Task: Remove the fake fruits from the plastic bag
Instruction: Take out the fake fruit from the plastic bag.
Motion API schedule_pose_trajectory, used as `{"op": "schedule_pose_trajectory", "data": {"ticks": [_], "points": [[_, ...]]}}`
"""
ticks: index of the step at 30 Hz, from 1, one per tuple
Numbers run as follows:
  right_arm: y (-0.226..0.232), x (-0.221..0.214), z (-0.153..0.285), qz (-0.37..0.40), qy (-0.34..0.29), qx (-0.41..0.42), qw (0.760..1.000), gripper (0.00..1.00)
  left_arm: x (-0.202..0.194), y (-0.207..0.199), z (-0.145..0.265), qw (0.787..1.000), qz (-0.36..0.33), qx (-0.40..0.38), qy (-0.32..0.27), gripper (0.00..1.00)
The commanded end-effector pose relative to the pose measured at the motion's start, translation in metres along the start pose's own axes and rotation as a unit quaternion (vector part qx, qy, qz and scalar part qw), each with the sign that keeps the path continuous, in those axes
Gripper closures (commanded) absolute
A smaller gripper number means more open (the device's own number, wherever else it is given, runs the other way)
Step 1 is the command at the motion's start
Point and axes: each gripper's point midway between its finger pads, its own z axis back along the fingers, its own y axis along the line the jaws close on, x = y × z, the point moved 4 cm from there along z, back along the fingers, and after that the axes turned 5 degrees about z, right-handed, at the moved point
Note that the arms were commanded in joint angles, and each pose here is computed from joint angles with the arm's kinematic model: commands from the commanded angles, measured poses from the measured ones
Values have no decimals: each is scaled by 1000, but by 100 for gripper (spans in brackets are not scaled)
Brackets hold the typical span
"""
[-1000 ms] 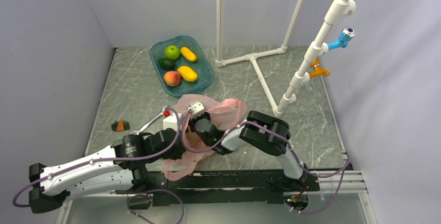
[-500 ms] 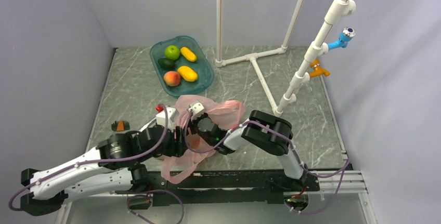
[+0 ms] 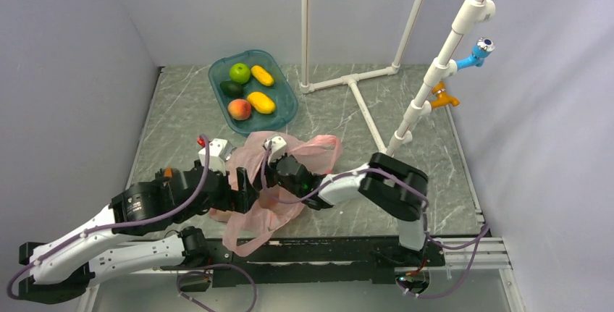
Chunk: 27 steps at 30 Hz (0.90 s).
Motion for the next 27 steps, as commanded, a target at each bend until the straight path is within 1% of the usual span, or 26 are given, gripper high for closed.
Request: {"op": "schedule_pose_trajectory", "data": {"ticks": [1, 4, 5, 7, 9, 11, 12, 14, 17, 19, 20, 21, 24, 27], "points": [[24, 17, 33, -117, 58, 60, 990, 18, -2, 18, 4, 999, 30, 37, -16, 5], [37, 11, 49, -178, 116, 85, 973, 20, 6, 35, 9, 994, 65, 61, -66, 20], [44, 9, 53, -199, 131, 101, 966, 22, 7, 39, 8, 992, 65, 69, -77, 22], [54, 7, 61, -239, 155, 122, 951, 26, 9, 47, 6, 990, 61, 91, -85, 24], [56, 3, 66, -272, 172, 121, 939, 29, 12, 48, 2, 991, 47, 100, -82, 25], [56, 0, 69, -289, 180, 115, 933, 32, 14, 50, -10, 992, 27, 108, -62, 28], [55, 1, 68, -292, 180, 110, 933, 34, 17, 58, -19, 990, 31, 130, -51, 30], [55, 2, 65, -298, 181, 103, 932, 35, 22, 71, -32, 988, 37, 145, -35, 32], [57, 2, 61, -320, 189, 93, 924, 35, 33, 98, -47, 982, 60, 174, -42, 28], [58, 2, 57, -336, 197, 83, 917, 33, 41, 114, -60, 981, 88, 166, -40, 24], [58, -1, 55, -343, 205, 76, 913, 32, 42, 125, -68, 980, 106, 165, -33, 25], [58, -3, 54, -350, 210, 70, 910, 31, 40, 135, -77, 978, 126, 166, -20, 26], [54, -8, 50, -366, 212, 56, 904, 29, 31, 154, -101, 974, 180, 136, 20, 39], [50, -8, 47, -385, 210, 54, 897, 28, 17, 163, -117, 969, 203, 135, 43, 44]]}}
